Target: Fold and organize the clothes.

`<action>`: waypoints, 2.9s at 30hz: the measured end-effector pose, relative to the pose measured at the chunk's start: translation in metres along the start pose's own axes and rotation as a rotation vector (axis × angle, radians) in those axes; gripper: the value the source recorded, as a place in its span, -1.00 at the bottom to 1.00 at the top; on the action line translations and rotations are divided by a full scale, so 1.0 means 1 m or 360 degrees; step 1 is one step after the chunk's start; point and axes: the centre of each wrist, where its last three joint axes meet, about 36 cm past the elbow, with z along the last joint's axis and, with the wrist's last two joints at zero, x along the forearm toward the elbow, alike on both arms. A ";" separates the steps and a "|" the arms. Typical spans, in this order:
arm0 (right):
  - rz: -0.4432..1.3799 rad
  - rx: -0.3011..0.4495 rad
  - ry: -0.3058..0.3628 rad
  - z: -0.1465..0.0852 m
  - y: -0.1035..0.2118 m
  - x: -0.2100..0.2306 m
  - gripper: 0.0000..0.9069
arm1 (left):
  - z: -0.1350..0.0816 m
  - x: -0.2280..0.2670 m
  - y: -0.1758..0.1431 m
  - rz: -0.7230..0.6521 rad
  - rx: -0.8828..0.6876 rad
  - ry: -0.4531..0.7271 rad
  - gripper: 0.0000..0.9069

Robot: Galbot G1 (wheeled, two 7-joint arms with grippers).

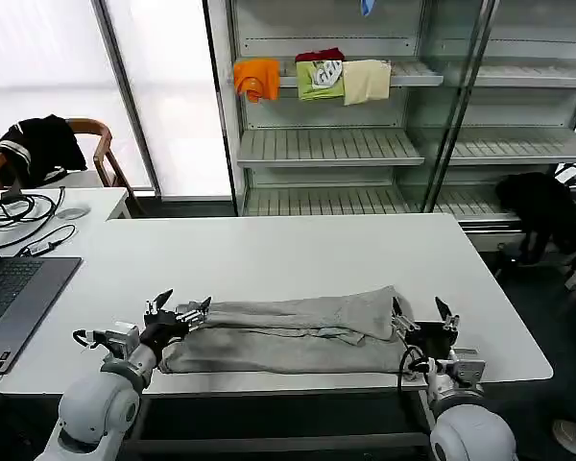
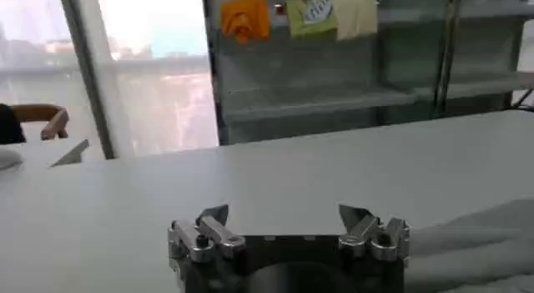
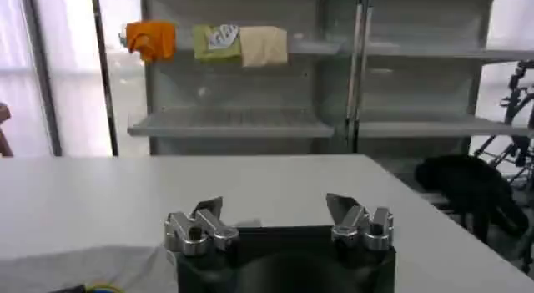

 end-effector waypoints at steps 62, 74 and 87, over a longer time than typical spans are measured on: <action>0.0004 -0.0021 -0.0110 -0.017 -0.008 -0.005 1.00 | 0.057 0.001 0.036 -0.0094 0.0157 0.0041 -1.00; 0.0005 -0.0037 -0.0119 -0.018 -0.007 -0.002 1.00 | 0.028 0.025 0.181 -0.0473 -0.0069 0.0032 -1.00; 0.0021 -0.0048 -0.0123 -0.018 -0.007 0.005 1.00 | -0.025 0.054 0.247 -0.0709 -0.0295 -0.0007 -1.00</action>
